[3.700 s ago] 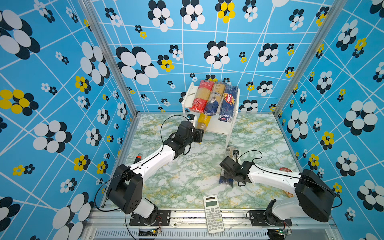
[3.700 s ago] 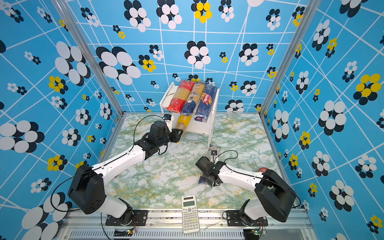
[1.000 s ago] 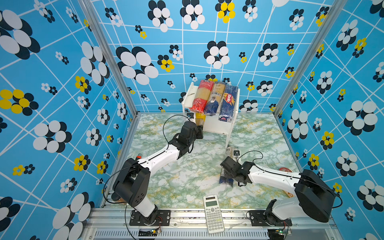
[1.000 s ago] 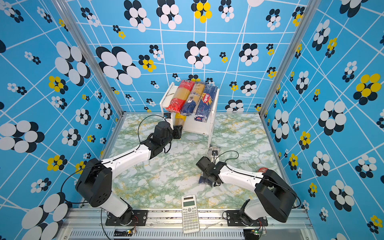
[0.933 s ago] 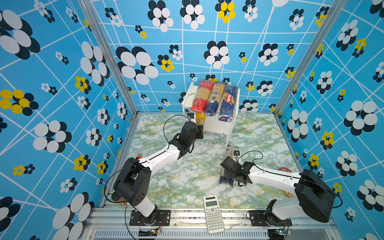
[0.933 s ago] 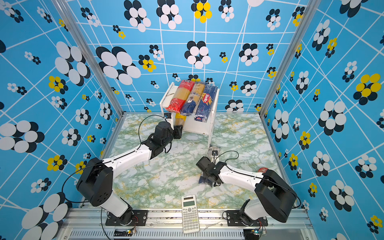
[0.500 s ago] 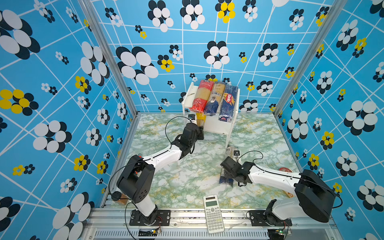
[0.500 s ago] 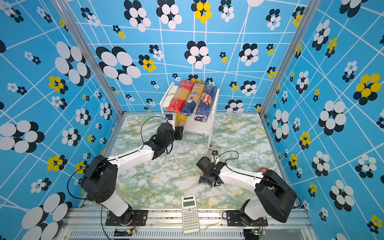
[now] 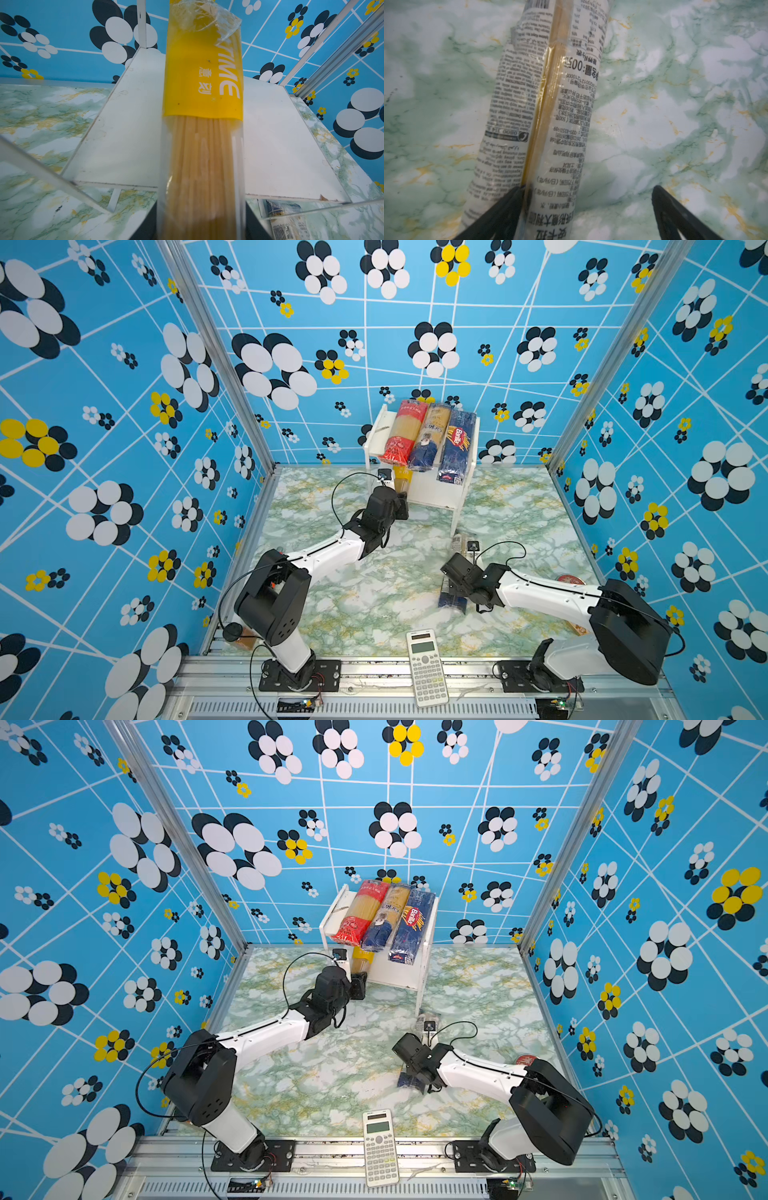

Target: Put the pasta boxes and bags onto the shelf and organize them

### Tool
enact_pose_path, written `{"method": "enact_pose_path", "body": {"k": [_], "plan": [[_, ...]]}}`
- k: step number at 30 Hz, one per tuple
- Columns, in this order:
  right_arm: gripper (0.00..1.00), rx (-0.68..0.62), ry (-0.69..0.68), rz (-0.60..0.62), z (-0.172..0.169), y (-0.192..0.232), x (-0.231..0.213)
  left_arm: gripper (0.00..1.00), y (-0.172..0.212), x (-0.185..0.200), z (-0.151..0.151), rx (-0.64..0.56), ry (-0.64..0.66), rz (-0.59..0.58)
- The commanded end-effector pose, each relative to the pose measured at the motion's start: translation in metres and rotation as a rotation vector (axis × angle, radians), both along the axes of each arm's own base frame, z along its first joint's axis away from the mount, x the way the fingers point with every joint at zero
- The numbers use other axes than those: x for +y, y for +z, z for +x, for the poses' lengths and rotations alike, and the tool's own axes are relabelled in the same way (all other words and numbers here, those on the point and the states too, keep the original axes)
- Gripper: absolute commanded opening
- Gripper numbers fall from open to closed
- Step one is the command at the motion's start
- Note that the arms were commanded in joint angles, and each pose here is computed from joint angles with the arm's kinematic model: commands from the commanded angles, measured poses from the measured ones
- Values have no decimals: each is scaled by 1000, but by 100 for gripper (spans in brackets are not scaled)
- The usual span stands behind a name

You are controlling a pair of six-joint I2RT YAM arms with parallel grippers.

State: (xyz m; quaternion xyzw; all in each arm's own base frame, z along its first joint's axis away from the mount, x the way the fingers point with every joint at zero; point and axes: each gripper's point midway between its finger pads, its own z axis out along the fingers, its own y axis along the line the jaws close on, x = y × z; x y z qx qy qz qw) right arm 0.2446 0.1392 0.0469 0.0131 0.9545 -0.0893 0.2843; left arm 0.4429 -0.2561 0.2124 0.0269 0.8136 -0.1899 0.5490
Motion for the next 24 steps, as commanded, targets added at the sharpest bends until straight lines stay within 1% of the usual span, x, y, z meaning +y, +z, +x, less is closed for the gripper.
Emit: {"method": "enact_pose_path", "body": {"k": [1, 18, 24], "plan": [[99, 77, -3, -129, -16, -15, -30, 20, 73, -5, 12, -218, 21, -102], [99, 79, -8, -130, -17, -17, -32, 20, 76, -6, 18, -238, 23, -73], [99, 83, -9, -132, -18, -18, -33, 21, 82, -5, 20, -253, 27, -71]]}}
